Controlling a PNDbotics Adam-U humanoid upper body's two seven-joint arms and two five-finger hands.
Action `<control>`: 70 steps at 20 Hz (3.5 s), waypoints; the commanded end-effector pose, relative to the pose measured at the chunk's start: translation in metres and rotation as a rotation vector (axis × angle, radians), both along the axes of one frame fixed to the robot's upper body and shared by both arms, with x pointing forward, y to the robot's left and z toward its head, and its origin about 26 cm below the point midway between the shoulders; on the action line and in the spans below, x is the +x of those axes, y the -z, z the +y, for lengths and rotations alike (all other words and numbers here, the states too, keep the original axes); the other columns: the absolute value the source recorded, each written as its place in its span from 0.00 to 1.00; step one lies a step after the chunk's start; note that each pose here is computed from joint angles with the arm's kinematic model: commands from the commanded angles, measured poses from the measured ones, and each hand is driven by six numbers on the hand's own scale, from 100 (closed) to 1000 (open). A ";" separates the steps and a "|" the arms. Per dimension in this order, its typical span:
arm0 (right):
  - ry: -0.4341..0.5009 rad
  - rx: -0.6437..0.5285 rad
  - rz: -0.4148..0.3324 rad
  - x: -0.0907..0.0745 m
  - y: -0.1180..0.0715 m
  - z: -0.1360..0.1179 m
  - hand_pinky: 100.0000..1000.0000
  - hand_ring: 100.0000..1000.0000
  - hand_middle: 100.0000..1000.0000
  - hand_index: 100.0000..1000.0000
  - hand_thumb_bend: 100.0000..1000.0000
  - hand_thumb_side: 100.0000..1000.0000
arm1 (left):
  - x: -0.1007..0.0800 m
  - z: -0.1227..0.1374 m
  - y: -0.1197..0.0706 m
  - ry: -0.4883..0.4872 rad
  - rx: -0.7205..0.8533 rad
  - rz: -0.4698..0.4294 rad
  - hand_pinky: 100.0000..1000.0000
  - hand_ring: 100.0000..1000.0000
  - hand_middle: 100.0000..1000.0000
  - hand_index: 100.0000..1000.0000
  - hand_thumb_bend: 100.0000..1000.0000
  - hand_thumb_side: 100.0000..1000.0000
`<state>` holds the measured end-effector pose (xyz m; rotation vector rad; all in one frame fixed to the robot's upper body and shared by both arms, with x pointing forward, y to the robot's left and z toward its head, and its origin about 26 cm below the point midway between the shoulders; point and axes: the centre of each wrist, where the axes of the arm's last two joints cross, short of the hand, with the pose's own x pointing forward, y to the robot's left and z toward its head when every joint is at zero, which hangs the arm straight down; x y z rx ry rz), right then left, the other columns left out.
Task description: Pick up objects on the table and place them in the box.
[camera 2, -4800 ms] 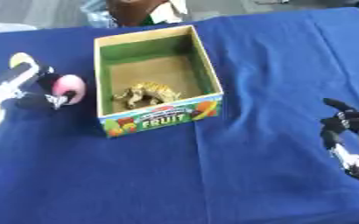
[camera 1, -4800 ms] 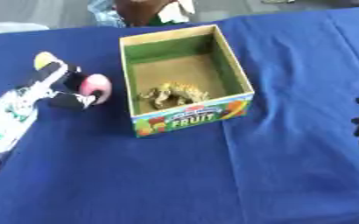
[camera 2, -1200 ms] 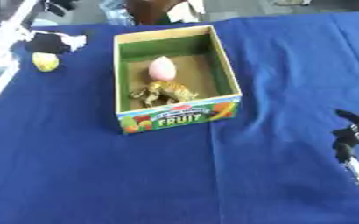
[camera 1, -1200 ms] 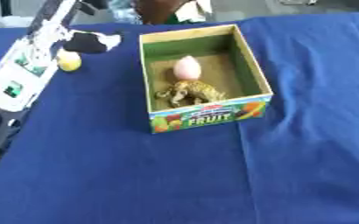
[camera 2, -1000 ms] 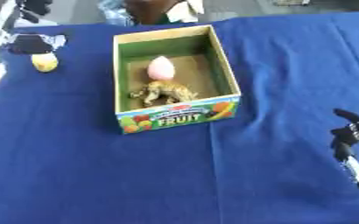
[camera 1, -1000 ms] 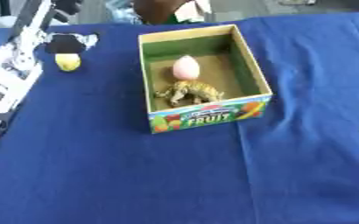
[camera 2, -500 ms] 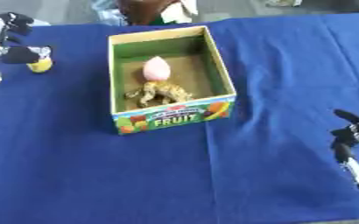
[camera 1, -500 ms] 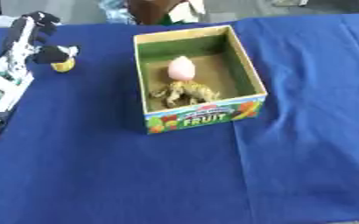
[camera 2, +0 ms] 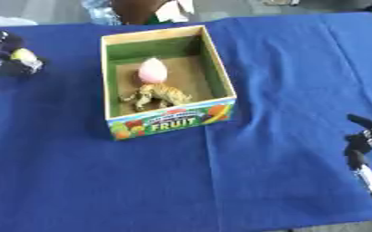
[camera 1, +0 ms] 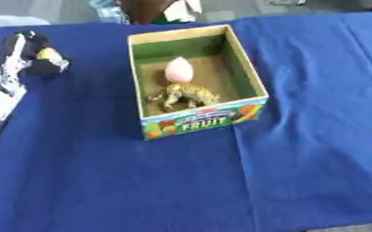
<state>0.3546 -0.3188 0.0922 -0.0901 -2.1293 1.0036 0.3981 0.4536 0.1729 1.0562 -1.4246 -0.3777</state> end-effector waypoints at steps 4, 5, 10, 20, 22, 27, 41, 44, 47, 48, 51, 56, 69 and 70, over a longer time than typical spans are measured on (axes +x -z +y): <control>-0.001 -0.015 -0.025 0.002 -0.009 -0.004 0.76 1.00 0.42 0.40 0.00 0.48 | -0.002 0.009 -0.017 -0.017 0.066 -0.001 0.59 0.50 0.36 0.55 0.18 0.13; -0.001 -0.015 -0.024 0.002 -0.009 -0.004 0.76 1.00 0.42 0.40 0.00 0.48 | -0.002 0.009 -0.017 -0.018 0.069 -0.002 0.58 0.47 0.32 0.52 0.15 0.13; 0.002 -0.015 -0.022 0.001 -0.008 -0.004 0.76 1.00 0.42 0.40 0.00 0.48 | -0.003 0.003 -0.028 -0.050 0.062 -0.103 0.50 0.36 0.14 0.36 0.05 0.11; 0.000 -0.018 -0.015 0.001 -0.007 -0.004 0.76 1.00 0.42 0.40 0.00 0.48 | -0.016 -0.068 -0.098 0.180 0.091 -0.404 0.49 0.35 0.11 0.33 0.00 0.07; 0.000 -0.017 -0.015 0.001 -0.007 -0.004 0.76 1.00 0.42 0.40 0.00 0.48 | -0.019 -0.074 -0.100 0.208 0.147 -0.370 0.52 0.40 0.20 0.41 0.08 0.09; 0.003 -0.019 -0.010 0.000 -0.007 -0.006 0.76 1.00 0.42 0.40 0.00 0.48 | -0.020 -0.052 -0.085 0.137 0.256 -0.152 0.65 0.61 0.49 0.68 0.39 0.17; 0.006 -0.020 -0.008 -0.001 -0.005 -0.006 0.76 1.00 0.42 0.40 0.00 0.49 | -0.014 -0.011 -0.035 0.019 0.238 0.115 0.68 0.66 0.57 0.73 0.66 0.20; 0.005 -0.020 -0.008 -0.001 -0.005 -0.006 0.76 1.00 0.42 0.40 0.00 0.49 | -0.012 -0.008 -0.023 0.010 0.230 0.149 0.68 0.66 0.56 0.73 0.67 0.21; 0.006 -0.020 -0.007 -0.001 -0.004 -0.006 0.76 1.00 0.42 0.40 0.00 0.49 | -0.010 -0.006 -0.014 0.006 0.220 0.179 0.67 0.65 0.56 0.72 0.67 0.22; 0.005 -0.020 -0.007 -0.001 -0.004 -0.006 0.76 1.00 0.42 0.40 0.00 0.49 | -0.009 -0.006 -0.011 0.006 0.218 0.186 0.67 0.64 0.54 0.71 0.67 0.22; 0.005 -0.020 -0.008 -0.001 -0.004 -0.005 0.76 1.00 0.42 0.40 0.00 0.49 | -0.008 -0.005 -0.007 -0.002 0.213 0.195 0.64 0.59 0.48 0.67 0.54 0.23; 0.006 -0.020 -0.007 -0.001 -0.003 -0.006 0.76 1.00 0.42 0.40 0.00 0.49 | -0.007 -0.005 -0.005 -0.059 0.212 0.151 0.52 0.39 0.22 0.45 0.09 0.18; 0.002 -0.024 0.000 -0.001 -0.002 -0.005 0.76 1.00 0.42 0.40 0.00 0.49 | -0.010 -0.086 -0.094 0.190 0.240 -0.221 0.48 0.32 0.12 0.36 0.00 0.12; -0.001 -0.024 0.000 -0.001 -0.001 -0.005 0.76 1.00 0.42 0.40 0.00 0.49 | -0.010 -0.097 -0.100 0.232 0.245 -0.232 0.48 0.32 0.12 0.36 0.00 0.12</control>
